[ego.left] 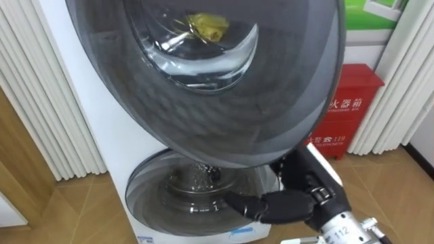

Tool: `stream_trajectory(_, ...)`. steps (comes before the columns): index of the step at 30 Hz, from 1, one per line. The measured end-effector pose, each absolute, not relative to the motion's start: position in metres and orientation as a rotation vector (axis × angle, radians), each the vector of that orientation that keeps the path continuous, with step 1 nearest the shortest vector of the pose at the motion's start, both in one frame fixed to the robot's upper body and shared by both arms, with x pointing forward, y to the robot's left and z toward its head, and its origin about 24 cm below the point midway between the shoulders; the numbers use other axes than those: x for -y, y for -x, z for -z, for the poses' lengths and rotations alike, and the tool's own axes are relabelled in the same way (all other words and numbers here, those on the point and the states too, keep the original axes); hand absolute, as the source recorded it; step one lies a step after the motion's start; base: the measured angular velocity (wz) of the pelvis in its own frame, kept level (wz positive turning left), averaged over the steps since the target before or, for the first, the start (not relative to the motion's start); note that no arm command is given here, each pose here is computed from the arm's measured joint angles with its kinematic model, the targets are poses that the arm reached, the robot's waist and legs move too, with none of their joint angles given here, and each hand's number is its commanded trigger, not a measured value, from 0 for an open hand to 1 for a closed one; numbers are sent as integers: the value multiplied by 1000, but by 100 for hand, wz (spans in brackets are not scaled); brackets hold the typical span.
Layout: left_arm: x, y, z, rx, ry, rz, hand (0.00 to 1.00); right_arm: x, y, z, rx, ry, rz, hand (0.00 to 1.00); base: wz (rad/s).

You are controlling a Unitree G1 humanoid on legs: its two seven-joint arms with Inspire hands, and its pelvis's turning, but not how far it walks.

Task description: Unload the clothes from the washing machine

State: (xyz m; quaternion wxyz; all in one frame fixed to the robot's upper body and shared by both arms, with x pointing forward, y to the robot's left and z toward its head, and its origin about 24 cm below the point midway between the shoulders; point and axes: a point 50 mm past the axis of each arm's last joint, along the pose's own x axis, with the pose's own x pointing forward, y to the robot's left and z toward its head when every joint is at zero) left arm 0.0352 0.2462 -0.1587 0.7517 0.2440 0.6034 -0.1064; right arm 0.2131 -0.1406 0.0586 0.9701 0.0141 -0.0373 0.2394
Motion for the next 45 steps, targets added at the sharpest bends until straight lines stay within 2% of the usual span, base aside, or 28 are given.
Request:
stream_trajectory(7, -244, -30, 161, -1341, -541, 248, 0, 125, -203, -52, 45, -41, -639, 0, 1)
stream_trajectory(14, -242, -44, 161, -1291, -540, 253, 0, 119, -200, -57, 72, -27, -728, 0, 0)
stream_trajectory(29, -239, -61, 159, -1226, -567, 259, 0, 94, -202, -67, 128, 60, -829, 0, -1)
stream_trajectory(45, -239, -57, 161, -1267, -558, 246, 0, 62, -203, -75, 159, 83, -974, 0, 16)
